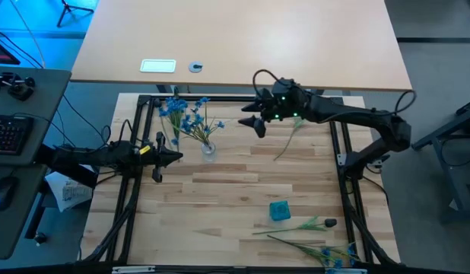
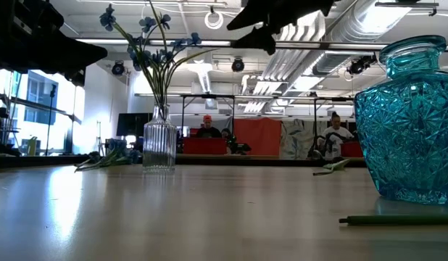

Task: Sort flowers into vase by color
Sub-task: Put the top light blue flowers into the transparent vase

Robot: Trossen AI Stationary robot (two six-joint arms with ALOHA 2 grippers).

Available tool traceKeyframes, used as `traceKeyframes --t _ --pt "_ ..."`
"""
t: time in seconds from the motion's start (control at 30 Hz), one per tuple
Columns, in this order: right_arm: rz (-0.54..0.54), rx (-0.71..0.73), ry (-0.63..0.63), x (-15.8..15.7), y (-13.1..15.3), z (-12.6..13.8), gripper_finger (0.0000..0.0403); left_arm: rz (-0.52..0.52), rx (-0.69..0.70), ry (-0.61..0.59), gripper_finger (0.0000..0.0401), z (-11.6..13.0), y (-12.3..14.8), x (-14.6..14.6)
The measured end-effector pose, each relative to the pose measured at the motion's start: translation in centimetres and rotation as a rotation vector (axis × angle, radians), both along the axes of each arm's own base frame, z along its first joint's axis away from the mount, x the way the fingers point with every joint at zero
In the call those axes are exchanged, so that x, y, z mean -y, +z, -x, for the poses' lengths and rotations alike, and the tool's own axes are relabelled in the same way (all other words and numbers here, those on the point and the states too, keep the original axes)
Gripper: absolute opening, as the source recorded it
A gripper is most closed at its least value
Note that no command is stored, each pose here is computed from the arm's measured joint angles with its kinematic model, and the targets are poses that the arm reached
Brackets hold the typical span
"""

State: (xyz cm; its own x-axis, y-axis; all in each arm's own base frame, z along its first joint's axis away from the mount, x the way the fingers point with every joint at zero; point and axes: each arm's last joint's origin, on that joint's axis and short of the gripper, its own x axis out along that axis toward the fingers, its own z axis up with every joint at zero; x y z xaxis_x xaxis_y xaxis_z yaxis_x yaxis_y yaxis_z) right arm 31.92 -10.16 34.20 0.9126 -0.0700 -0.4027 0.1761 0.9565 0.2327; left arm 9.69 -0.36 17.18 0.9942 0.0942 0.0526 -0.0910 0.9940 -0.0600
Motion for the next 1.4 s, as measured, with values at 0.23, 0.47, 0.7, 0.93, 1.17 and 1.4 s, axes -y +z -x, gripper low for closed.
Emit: traceKeyframes --t 0.23,0.47,0.7,0.93,1.17,1.4 --pt "-0.071 -0.044 -0.015 -0.9 0.0 0.6 0.0264 0.489 0.217 0.048 0.0000 0.2 1.4 -0.3" --pt "-0.072 -0.035 -0.031 -0.9 0.2 0.5 0.0264 0.996 0.598 0.244 0.0000 0.9 2.9 -1.3" --pt "-0.043 -0.028 -0.076 -0.7 0.2 0.5 0.0264 0.966 0.646 0.131 0.0000 0.7 7.4 -1.3" --pt "-0.038 -0.003 -0.104 0.2 0.5 0.7 0.0264 0.660 0.549 0.458 0.0000 0.6 14.7 -2.6" --pt "-0.015 -0.006 -0.091 0.2 0.5 0.7 0.0264 0.463 0.335 0.794 0.0000 1.4 20.9 -4.1" --pt "0.010 -0.011 -0.084 0.3 0.5 0.7 0.0264 0.541 -0.117 1.080 0.0000 -1.7 18.3 -7.7"
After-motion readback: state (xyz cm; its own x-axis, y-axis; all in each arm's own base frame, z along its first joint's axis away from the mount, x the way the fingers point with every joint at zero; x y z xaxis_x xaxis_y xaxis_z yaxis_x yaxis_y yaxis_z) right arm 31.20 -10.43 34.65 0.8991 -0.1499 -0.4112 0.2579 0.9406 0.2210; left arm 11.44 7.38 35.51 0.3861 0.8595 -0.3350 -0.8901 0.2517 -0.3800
